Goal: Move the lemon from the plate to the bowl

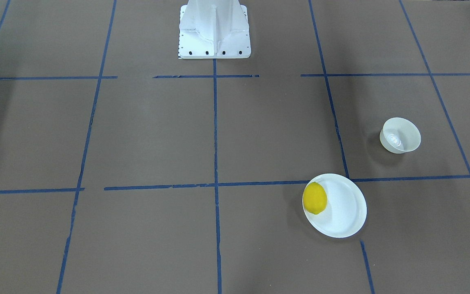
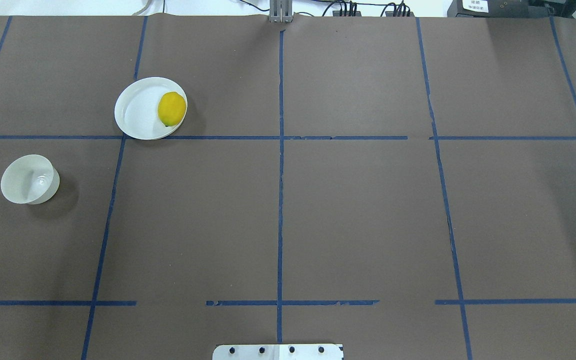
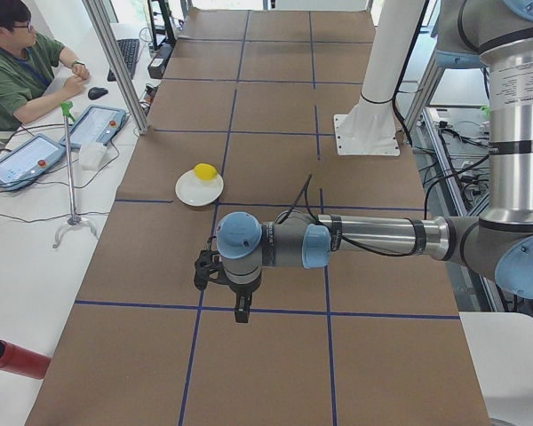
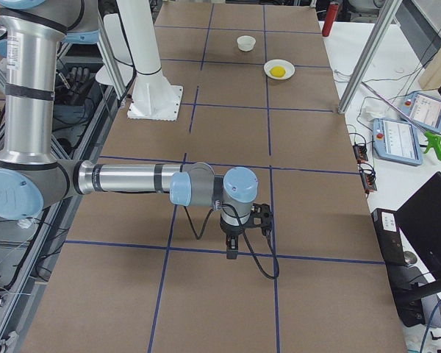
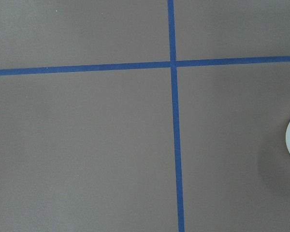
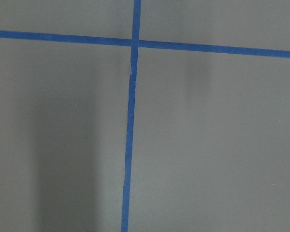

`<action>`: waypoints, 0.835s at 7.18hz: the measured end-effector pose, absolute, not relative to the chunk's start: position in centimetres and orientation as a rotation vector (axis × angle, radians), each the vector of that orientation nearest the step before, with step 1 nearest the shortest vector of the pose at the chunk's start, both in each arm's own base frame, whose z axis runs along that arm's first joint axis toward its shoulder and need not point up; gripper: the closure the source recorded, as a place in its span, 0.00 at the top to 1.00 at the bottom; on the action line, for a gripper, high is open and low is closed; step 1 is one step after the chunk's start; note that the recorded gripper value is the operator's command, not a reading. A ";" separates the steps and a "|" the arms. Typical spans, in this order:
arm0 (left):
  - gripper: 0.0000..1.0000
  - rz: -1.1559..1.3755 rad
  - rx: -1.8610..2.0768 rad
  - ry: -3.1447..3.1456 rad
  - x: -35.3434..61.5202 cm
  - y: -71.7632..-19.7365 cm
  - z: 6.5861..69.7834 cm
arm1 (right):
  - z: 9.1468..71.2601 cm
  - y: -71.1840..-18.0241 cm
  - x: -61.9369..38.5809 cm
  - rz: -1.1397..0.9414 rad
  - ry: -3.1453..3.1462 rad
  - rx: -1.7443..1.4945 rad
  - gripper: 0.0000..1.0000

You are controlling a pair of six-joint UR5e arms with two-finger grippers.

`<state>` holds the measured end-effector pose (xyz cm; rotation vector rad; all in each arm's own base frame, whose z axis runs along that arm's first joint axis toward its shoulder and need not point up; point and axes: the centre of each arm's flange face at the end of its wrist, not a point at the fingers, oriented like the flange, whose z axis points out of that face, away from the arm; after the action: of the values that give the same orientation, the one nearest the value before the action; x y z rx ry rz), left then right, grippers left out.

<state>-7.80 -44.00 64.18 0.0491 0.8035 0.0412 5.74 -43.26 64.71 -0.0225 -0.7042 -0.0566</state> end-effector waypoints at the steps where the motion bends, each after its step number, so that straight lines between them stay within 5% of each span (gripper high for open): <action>1: 1.00 0.042 0.050 0.803 -7.8 -44.0 64.1 | 64.7 -43.3 5.7 -0.057 -0.704 -0.022 1.00; 6: 1.00 0.092 0.197 0.799 -7.6 -46.7 61.2 | 64.7 -43.3 5.7 -0.057 -0.704 -0.023 1.00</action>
<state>-7.59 -46.73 61.15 0.1967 0.7990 0.0923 5.74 -43.26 64.71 -0.0225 -0.7042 -0.0566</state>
